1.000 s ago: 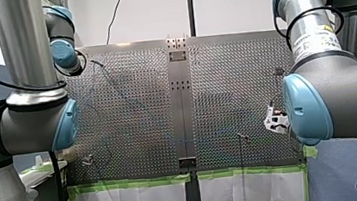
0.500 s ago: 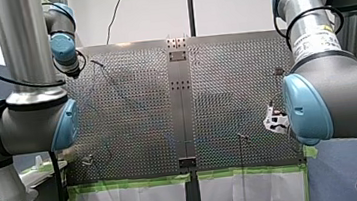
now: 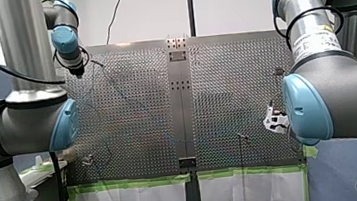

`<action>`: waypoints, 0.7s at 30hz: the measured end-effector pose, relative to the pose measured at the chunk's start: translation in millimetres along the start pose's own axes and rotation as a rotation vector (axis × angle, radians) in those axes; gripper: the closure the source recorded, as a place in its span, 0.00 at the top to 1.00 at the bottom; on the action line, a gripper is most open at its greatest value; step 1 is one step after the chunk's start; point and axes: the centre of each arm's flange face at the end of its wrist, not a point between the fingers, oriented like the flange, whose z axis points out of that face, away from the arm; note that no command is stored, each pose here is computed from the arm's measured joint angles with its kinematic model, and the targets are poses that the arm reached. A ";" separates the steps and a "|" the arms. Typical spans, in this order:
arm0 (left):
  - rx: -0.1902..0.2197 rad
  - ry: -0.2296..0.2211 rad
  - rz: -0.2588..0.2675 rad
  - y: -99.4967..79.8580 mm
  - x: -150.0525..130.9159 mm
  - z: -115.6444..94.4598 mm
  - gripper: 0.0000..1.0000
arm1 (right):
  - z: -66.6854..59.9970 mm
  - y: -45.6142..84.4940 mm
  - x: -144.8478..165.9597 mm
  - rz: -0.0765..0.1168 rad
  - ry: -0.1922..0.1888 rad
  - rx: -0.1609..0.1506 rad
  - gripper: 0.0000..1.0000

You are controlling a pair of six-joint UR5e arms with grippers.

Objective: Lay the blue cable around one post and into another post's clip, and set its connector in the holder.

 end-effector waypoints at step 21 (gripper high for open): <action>0.140 -0.013 0.189 -29.1 -40.4 -17.2 1.00 | -0.1 -0.6 -0.3 0.002 -0.002 0.000 0.00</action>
